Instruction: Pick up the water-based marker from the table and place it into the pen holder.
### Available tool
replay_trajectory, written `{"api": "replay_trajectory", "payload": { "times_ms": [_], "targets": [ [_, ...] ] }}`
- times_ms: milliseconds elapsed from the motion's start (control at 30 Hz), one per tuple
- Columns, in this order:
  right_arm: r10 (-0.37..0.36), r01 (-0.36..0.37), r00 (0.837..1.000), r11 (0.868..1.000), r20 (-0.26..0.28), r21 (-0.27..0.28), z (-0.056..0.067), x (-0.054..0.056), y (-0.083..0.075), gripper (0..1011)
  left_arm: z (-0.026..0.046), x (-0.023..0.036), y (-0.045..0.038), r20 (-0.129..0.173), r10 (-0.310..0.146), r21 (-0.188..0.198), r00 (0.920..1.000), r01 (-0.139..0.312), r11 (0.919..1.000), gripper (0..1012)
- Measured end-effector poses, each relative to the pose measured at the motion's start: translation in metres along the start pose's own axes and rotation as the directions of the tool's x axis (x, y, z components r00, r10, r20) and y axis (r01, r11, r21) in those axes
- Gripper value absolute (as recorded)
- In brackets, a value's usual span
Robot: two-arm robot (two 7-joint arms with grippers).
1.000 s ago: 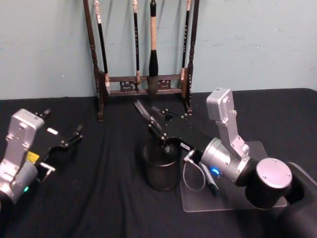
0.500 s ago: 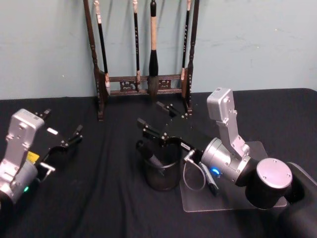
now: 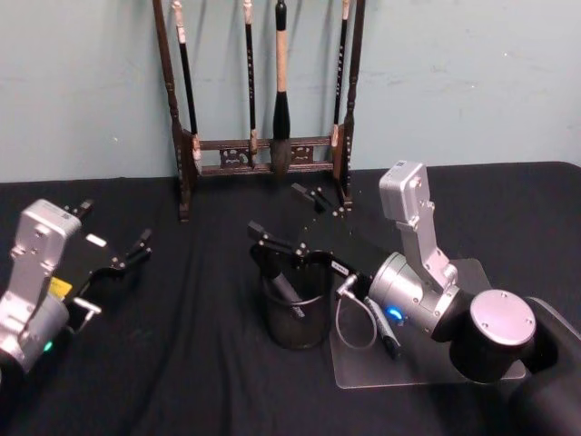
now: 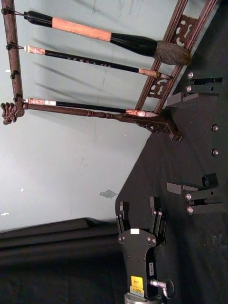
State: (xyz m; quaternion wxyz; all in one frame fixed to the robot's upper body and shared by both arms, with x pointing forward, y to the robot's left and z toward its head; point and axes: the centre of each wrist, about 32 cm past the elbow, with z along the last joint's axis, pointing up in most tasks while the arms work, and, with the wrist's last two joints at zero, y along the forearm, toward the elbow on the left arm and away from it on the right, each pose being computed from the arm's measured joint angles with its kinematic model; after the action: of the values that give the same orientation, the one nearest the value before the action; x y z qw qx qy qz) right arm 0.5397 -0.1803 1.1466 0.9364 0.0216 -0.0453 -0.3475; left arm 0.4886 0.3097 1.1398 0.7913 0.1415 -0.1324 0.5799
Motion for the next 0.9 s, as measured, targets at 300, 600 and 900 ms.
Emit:
{"api": "replay_trajectory", "payload": {
  "times_ms": [300, 600, 900],
  "targets": [
    [-0.007, 0.007, 1.000, 1.000, 0.003, -0.003, 0.002, 0.002, -0.005, 1000, 0.0000, 0.0000, 0.0000, 0.000, 0.000, 0.000, 1.0000, 0.000, 1.0000, 1009],
    [-0.047, 0.047, 0.999, 0.999, -0.001, -0.019, 0.006, 0.007, -0.018, 1002, 0.0000, 0.0000, 0.0000, 0.000, 0.000, 0.000, 1.0000, 0.000, 1.0000, 1009],
    [-0.120, 0.119, 0.993, 0.991, -0.012, -0.064, 0.008, 0.011, -0.034, 1000, 0.0000, 0.0000, 0.0000, 0.000, 0.000, 0.000, 1.0000, 0.000, 1.0000, 1009]
  ]
}}
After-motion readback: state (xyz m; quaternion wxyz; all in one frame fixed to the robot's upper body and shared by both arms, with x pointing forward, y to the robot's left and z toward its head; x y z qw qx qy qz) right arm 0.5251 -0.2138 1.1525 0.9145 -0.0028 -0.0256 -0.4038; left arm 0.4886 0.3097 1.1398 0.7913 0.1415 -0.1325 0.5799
